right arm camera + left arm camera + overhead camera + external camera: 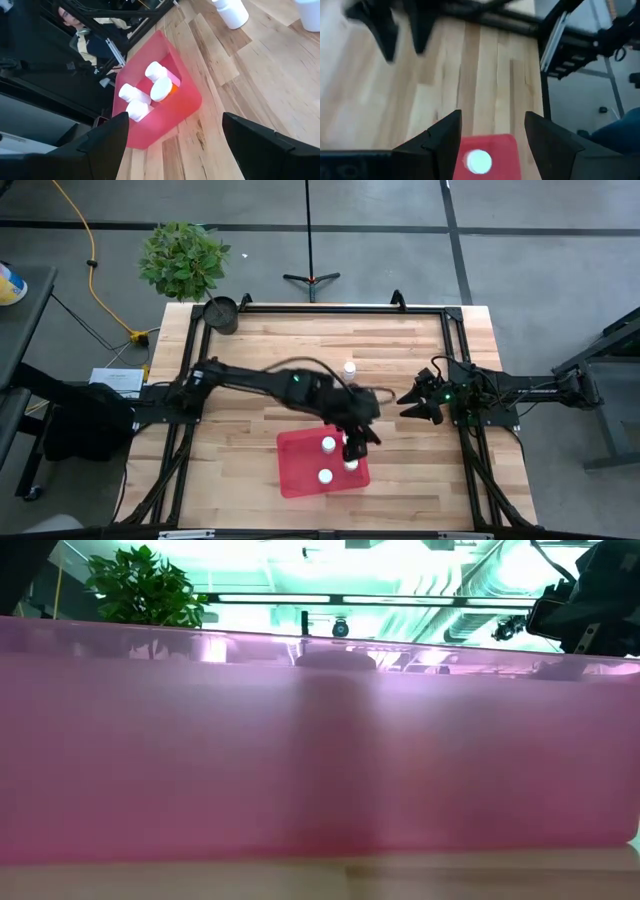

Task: Pick and place pill bottles into a basket
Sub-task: Put the white pill bottle into the red bin

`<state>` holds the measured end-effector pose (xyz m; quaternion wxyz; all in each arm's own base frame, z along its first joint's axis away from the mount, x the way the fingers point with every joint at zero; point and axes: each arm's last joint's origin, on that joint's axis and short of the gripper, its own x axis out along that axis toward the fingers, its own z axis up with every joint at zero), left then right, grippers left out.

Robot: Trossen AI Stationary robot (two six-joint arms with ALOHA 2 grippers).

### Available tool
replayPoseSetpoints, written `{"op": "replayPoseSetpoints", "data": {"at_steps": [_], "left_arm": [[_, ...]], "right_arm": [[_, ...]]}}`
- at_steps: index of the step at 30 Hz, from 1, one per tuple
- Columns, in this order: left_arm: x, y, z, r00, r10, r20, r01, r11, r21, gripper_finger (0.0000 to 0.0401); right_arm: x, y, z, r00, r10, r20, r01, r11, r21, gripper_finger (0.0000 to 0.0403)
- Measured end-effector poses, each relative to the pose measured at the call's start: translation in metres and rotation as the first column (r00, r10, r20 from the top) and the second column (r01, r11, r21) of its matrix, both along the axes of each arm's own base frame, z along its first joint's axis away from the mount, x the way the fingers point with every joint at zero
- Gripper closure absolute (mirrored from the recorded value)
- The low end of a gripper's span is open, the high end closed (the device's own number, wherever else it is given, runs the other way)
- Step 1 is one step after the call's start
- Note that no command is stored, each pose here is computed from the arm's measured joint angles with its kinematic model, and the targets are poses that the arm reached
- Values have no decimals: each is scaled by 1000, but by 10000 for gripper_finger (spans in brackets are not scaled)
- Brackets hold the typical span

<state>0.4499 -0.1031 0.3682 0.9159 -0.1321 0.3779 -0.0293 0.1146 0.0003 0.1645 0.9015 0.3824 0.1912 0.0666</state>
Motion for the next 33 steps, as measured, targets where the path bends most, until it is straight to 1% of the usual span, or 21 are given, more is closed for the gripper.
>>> {"op": "replayPoseSetpoints", "data": {"at_steps": [3,6,11,14,17,20,22,25,28,30,33], "left_arm": [[-10,13,19,999,-11,52,9,999,33,153],[-18,28,32,998,8,63,-11,999,45,153],[-25,57,44,995,61,81,-66,996,56,145],[-25,74,45,991,103,82,-107,993,55,119],[-26,90,46,987,141,79,-146,988,53,77],[-28,105,43,983,182,37,-184,981,60,27],[-32,116,40,976,216,-10,-215,973,88,8],[-39,133,33,959,264,-100,-251,960,124,20],[-46,150,29,944,289,-160,-266,952,151,36],[-49,161,28,935,307,-179,-280,946,164,41],[-52,178,28,927,331,-177,-301,937,177,40]], "right_arm": [[0,0,-1,1000,-1,-6,1,1000,0,91],[0,0,-1,1000,-4,-14,4,1000,7,91],[-1,0,-2,1000,-4,-26,4,1000,9,91],[-1,0,-3,999,-7,-38,7,1000,11,91],[-1,0,-4,999,-11,-51,12,1000,11,91],[-2,0,-5,998,-16,-64,17,1000,17,91],[-2,0,-5,998,-15,-66,17,1000,18,91],[-2,0,-6,998,-16,-68,17,1000,18,91],[-2,0,-6,997,-19,-70,20,1000,17,91],[-2,-1,-6,997,-36,-72,37,999,10,91],[-2,-2,-6,995,-69,-74,69,998,-3,91]]}}
